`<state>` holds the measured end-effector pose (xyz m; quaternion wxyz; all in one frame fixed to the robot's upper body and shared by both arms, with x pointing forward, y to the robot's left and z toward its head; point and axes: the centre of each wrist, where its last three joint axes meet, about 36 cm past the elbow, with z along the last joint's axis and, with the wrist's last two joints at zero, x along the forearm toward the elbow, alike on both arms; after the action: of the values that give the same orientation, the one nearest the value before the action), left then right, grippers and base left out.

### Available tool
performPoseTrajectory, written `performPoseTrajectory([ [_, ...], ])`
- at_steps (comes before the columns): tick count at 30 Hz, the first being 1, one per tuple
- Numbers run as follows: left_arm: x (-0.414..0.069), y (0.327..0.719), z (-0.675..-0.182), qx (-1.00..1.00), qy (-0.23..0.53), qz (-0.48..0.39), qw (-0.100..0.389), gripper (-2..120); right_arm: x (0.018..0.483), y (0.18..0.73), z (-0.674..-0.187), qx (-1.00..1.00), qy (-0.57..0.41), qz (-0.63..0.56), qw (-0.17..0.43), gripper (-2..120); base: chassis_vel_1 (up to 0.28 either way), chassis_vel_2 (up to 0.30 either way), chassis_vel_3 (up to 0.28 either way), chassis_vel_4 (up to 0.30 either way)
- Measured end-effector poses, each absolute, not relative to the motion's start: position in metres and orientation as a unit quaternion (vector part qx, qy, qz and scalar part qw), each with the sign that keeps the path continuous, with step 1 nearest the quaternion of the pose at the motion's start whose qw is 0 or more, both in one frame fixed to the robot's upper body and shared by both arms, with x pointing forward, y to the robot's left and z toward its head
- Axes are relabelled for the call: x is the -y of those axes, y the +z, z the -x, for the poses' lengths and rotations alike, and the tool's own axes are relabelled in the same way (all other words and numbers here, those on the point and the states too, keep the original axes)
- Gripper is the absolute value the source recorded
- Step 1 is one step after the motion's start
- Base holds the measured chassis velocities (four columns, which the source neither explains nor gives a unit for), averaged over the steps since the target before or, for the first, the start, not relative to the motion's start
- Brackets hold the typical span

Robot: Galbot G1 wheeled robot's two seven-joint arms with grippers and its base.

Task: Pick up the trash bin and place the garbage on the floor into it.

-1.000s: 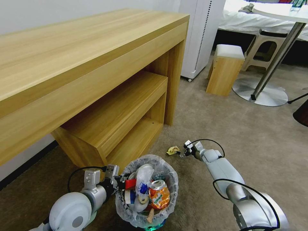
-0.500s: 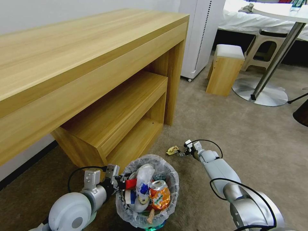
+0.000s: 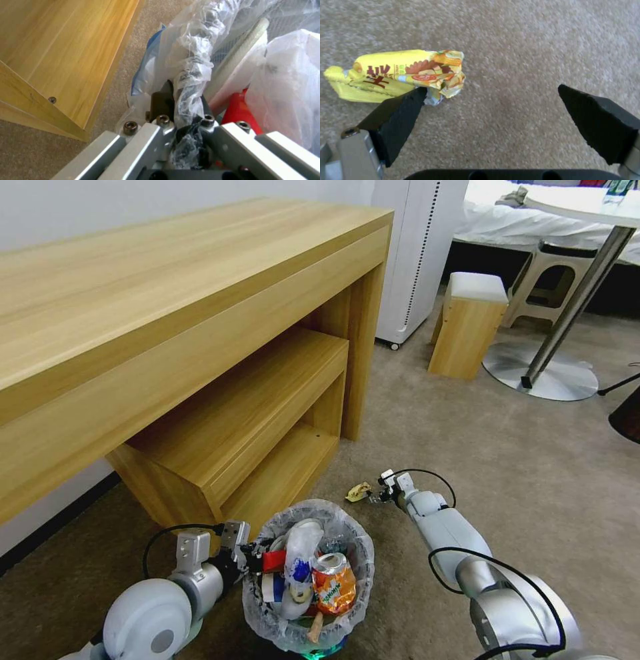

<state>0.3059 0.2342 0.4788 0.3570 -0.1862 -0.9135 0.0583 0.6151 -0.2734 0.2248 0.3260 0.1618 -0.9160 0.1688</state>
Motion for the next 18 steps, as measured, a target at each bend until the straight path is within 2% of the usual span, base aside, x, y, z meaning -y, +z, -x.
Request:
performPoseTrajectory([
  [6,-0.2339,0.4794,-0.3041,0.914,0.058,0.186,0.355,0,0.2720,0.2257,-0.6159,0.916,0.162,-0.155,0.332,99,0.000,0.000,0.000,0.000],
  [18,-0.2336,0.4795,-0.2999,0.915,0.056,0.184,0.355,0,0.2775,0.2281,-0.6097,0.920,0.122,-0.221,0.299,100,0.000,0.000,0.000,0.000],
])
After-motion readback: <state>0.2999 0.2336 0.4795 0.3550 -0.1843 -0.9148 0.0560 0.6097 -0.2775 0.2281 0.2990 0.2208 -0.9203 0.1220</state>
